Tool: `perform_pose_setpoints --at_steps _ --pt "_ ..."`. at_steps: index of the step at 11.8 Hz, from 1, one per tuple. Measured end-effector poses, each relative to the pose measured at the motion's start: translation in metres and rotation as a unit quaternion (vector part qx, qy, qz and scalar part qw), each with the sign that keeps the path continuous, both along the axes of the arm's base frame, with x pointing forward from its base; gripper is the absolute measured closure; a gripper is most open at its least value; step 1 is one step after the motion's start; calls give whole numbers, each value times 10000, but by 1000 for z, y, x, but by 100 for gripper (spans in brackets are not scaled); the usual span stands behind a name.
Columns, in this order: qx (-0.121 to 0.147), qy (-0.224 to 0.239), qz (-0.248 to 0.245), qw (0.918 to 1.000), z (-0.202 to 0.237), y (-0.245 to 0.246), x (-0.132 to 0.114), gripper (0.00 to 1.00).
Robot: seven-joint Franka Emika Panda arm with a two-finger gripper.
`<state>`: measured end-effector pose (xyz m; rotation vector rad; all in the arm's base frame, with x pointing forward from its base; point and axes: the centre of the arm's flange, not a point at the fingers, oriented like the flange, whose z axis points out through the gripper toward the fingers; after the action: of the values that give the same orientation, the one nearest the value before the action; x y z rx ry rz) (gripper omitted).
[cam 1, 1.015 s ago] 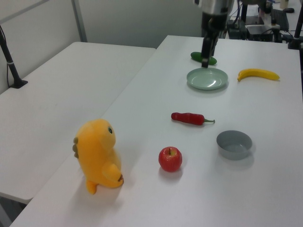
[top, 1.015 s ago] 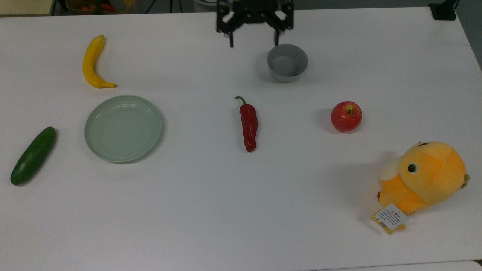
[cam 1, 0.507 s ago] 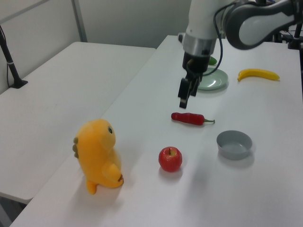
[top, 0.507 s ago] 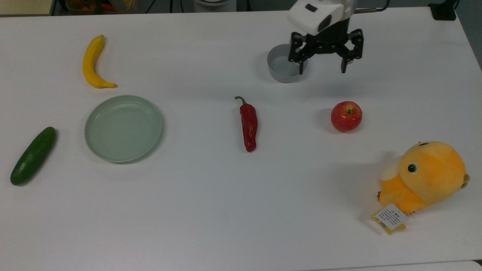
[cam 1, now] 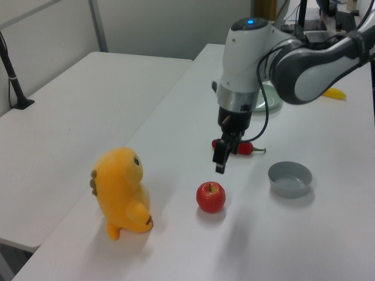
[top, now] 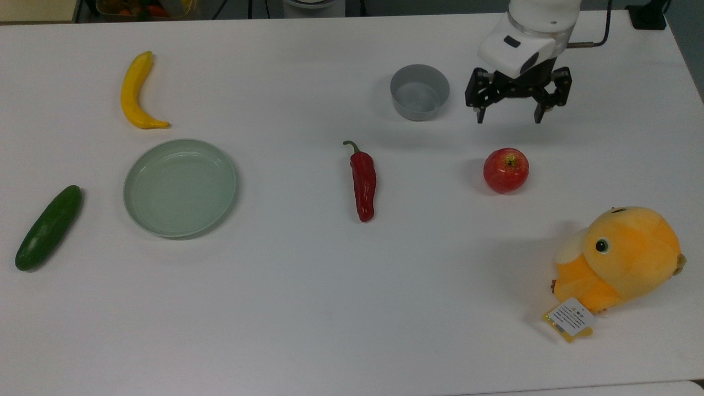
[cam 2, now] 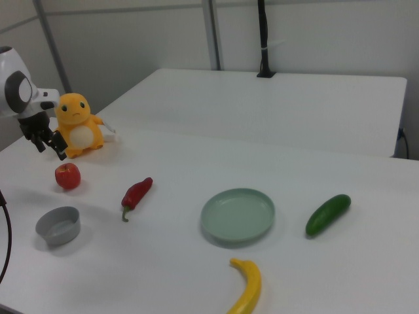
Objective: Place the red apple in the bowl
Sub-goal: 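Lower the gripper onto the red apple and close on it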
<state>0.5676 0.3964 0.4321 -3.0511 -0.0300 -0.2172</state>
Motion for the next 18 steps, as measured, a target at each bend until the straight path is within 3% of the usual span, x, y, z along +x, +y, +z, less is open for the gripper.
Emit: perform_pose_setpoints --at_steps 3,7,11,16,18 --pt "162 -156 -17 9997 -14 6 13 0" --pt "-44 -111 172 9998 -44 24 8 0" --pt "54 -219 151 9996 -63 28 21 0" --pt "-88 -203 190 9996 -84 28 28 0" --pt "-252 -309 312 9987 -87 29 28 11"
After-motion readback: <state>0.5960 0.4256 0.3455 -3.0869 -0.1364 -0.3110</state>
